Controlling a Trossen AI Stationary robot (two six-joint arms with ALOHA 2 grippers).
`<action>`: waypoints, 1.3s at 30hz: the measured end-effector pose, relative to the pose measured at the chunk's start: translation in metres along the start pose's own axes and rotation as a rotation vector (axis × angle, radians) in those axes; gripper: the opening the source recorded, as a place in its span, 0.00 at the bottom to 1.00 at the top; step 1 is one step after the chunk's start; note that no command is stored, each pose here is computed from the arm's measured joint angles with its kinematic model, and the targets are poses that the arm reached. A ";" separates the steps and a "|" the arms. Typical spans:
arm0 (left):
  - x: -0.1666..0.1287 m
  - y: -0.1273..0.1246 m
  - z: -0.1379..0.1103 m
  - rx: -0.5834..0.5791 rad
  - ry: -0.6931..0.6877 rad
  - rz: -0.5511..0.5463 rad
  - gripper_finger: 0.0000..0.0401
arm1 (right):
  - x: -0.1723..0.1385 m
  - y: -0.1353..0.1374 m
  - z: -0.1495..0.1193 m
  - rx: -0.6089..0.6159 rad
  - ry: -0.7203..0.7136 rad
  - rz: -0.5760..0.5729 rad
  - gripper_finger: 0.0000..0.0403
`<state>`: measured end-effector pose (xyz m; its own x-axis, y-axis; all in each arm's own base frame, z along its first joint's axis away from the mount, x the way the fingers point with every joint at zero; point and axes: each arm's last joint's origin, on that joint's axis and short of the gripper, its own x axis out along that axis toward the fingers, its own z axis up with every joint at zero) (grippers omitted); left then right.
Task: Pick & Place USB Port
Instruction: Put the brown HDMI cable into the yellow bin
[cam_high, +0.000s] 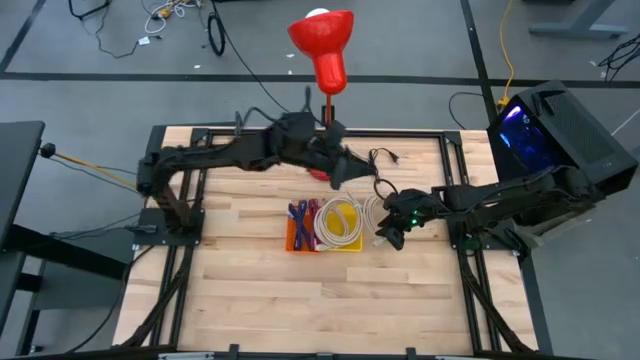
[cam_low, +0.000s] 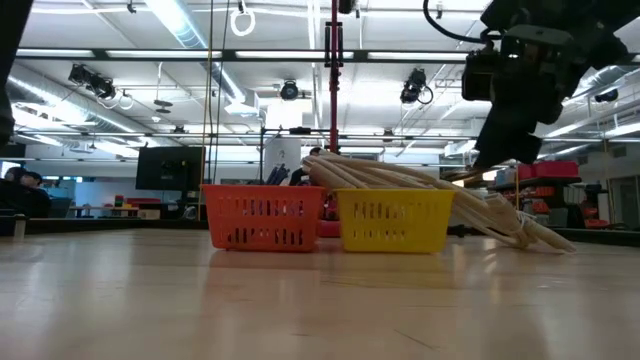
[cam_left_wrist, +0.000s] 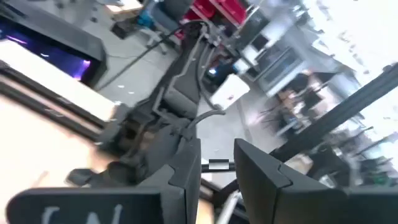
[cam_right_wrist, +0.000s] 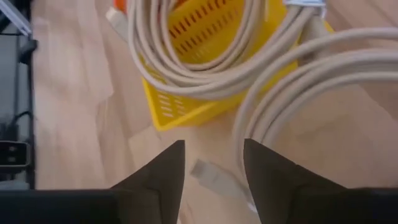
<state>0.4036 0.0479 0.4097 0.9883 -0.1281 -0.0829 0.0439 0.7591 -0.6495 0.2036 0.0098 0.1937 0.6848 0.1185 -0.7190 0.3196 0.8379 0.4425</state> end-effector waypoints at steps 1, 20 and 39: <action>-0.006 -0.004 0.001 0.014 0.003 0.018 0.25 | 0.000 0.000 0.000 -0.002 0.000 -0.009 0.41; -0.034 -0.047 0.000 0.106 -0.042 0.035 0.25 | 0.024 -0.009 -0.005 0.008 0.044 -0.066 0.41; -0.033 -0.051 -0.003 0.107 -0.033 0.023 0.25 | 0.041 -0.014 -0.009 -0.014 0.106 -0.092 0.22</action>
<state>0.3678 0.0115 0.4428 0.9934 -0.0902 -0.0707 0.0348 0.8255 -0.5633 0.2216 0.0079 0.1528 0.5800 0.0958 -0.8089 0.3683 0.8549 0.3653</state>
